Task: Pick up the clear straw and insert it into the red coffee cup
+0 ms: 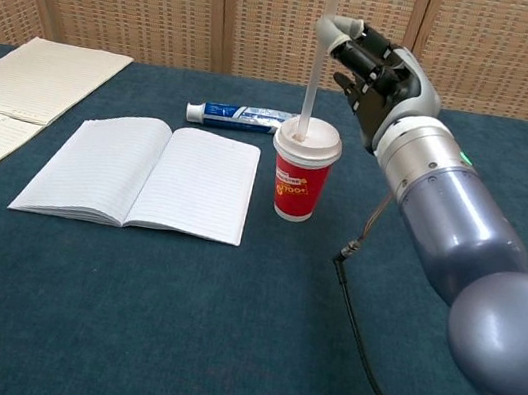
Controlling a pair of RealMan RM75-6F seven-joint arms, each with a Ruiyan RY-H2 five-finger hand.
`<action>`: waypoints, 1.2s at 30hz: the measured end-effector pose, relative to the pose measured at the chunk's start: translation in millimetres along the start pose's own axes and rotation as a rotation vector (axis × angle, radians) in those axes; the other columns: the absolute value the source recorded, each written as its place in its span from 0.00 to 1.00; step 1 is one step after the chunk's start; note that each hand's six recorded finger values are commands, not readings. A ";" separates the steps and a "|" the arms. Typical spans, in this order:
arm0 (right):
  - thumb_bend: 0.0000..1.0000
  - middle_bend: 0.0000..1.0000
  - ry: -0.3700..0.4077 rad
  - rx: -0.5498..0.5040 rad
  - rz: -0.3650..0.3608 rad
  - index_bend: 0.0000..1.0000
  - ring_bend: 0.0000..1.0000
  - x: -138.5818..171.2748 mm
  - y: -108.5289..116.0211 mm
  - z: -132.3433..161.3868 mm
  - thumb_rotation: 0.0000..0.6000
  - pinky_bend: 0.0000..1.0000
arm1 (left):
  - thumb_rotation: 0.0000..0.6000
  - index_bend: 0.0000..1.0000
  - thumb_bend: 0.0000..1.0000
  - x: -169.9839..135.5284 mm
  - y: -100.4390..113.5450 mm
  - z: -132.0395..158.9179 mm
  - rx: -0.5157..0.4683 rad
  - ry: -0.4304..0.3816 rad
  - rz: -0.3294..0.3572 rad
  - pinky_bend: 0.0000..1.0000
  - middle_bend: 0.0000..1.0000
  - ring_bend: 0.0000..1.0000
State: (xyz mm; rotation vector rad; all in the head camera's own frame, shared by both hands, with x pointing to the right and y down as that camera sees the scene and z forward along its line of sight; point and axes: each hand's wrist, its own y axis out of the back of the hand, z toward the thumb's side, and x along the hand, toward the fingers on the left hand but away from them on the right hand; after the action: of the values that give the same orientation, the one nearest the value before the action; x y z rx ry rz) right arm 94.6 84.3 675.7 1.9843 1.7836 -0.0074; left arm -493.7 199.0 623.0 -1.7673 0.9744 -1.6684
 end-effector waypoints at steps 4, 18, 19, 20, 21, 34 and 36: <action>0.57 0.18 -0.007 0.004 -0.002 0.63 0.00 -0.5 1.8 -2.5 1.00 0.00 | 1.00 0.00 0.07 0.4 -0.4 -0.5 -0.001 0.002 -0.003 0.00 0.00 0.00; 0.55 0.10 0.000 0.022 0.016 0.49 0.00 3.0 3.9 -4.9 1.00 0.00 | 1.00 0.00 0.06 0.7 -1.3 0.1 0.002 0.001 -0.008 0.00 0.00 0.00; 0.55 0.10 0.000 0.023 0.017 0.49 0.00 3.5 4.3 -4.8 1.00 0.00 | 1.00 0.00 0.07 0.6 -1.0 0.2 0.001 0.001 -0.007 0.00 0.00 0.00; 0.55 0.10 0.001 0.024 0.018 0.48 0.00 4.1 4.4 -4.6 1.00 0.00 | 1.00 0.00 0.07 0.4 -0.6 0.2 0.001 0.001 -0.005 0.00 0.00 0.00; 0.55 0.09 0.001 0.023 0.019 0.48 0.00 4.7 4.6 -4.3 1.00 0.00 | 1.00 0.00 0.07 0.3 -0.3 0.1 0.000 0.001 -0.004 0.00 0.00 0.00; 0.50 0.02 0.018 0.073 0.031 0.40 0.00 14.3 17.7 6.6 1.00 0.00 | 1.00 0.00 0.07 -2.0 4.4 2.3 0.000 -0.007 0.021 0.00 0.00 0.00; 0.44 0.00 0.027 0.117 0.041 0.36 0.00 14.4 24.2 13.6 1.00 0.00 | 1.00 0.00 0.07 -2.2 5.9 2.7 -0.001 -0.008 0.030 0.00 0.00 0.00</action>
State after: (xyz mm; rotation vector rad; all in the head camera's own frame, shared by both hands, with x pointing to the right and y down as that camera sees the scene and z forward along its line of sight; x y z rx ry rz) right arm 123.7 92.1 667.2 2.1119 1.7960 -0.0735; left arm -491.9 196.8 616.8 -1.7497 0.9932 -1.6421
